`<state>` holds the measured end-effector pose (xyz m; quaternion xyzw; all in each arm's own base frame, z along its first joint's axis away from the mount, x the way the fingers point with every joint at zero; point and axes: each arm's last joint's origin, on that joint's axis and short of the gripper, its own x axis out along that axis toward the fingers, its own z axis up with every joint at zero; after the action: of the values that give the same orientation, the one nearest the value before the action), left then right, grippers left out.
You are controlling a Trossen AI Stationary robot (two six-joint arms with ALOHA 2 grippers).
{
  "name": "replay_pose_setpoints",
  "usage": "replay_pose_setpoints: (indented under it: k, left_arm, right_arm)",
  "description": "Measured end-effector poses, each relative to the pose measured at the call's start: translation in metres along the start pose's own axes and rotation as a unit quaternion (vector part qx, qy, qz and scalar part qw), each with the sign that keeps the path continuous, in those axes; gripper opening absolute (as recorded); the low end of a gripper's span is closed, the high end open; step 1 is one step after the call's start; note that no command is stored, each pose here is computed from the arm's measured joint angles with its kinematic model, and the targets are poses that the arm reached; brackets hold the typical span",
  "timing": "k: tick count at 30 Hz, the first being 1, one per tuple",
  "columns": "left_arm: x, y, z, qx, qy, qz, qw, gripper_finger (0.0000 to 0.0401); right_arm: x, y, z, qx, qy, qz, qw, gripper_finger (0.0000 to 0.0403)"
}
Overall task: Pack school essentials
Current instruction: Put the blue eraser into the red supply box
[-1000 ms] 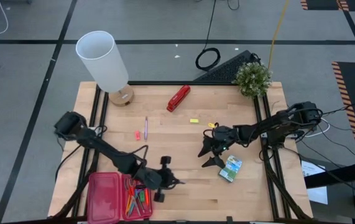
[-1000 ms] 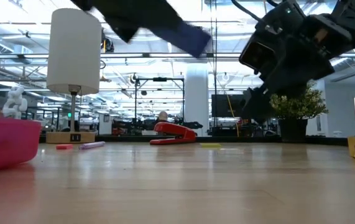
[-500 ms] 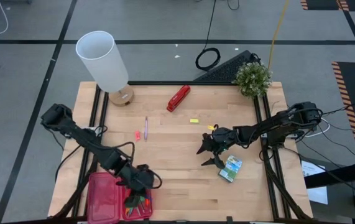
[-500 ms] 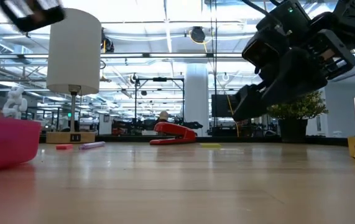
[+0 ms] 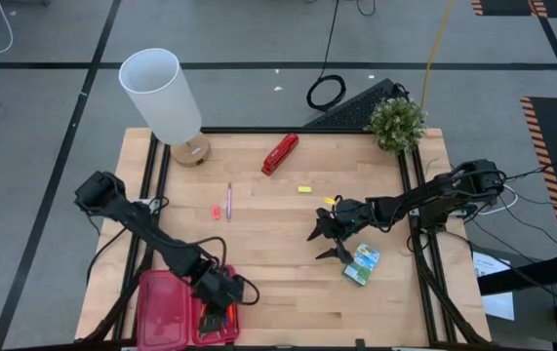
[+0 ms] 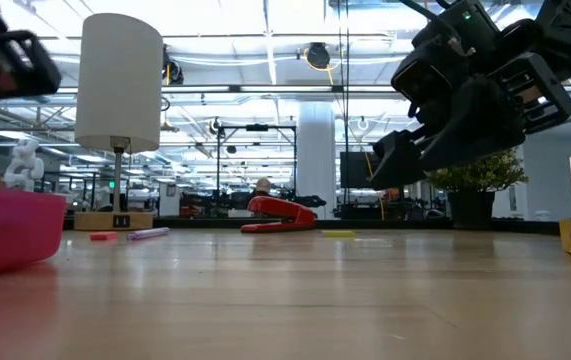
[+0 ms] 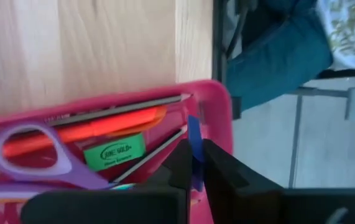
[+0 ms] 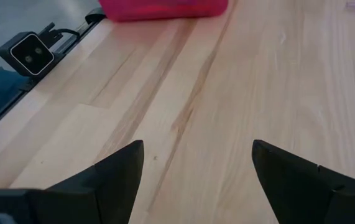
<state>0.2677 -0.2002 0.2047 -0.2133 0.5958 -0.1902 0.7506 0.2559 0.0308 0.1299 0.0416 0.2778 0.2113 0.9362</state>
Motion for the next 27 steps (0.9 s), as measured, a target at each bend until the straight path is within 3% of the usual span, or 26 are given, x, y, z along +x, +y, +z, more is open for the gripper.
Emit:
replay_pose_setpoints:
  k: [10,19,22,27]
  left_arm:
    - [0.038,0.01,-0.005,-0.008,0.058,0.021,0.998,0.0045]
    - [0.04,0.015,-0.004,-0.036,0.032,0.066,0.997,0.005]
    - [0.04,0.016,-0.007,-0.042,0.038,0.077,0.995,0.0075]
    - [0.038,0.017,-0.007,-0.053,0.036,0.087,0.994,0.0151]
  right_arm:
    - [0.0,0.0,0.0,0.001,-0.001,-0.001,1.0,0.0294]
    - [0.0,0.0,0.001,-0.001,-0.005,-0.005,1.0,0.0294]
    - [0.0,-0.002,0.001,-0.001,-0.005,-0.031,1.0,0.0294]
    - [0.0,-0.003,0.001,0.007,-0.006,-0.053,0.999,0.0294]
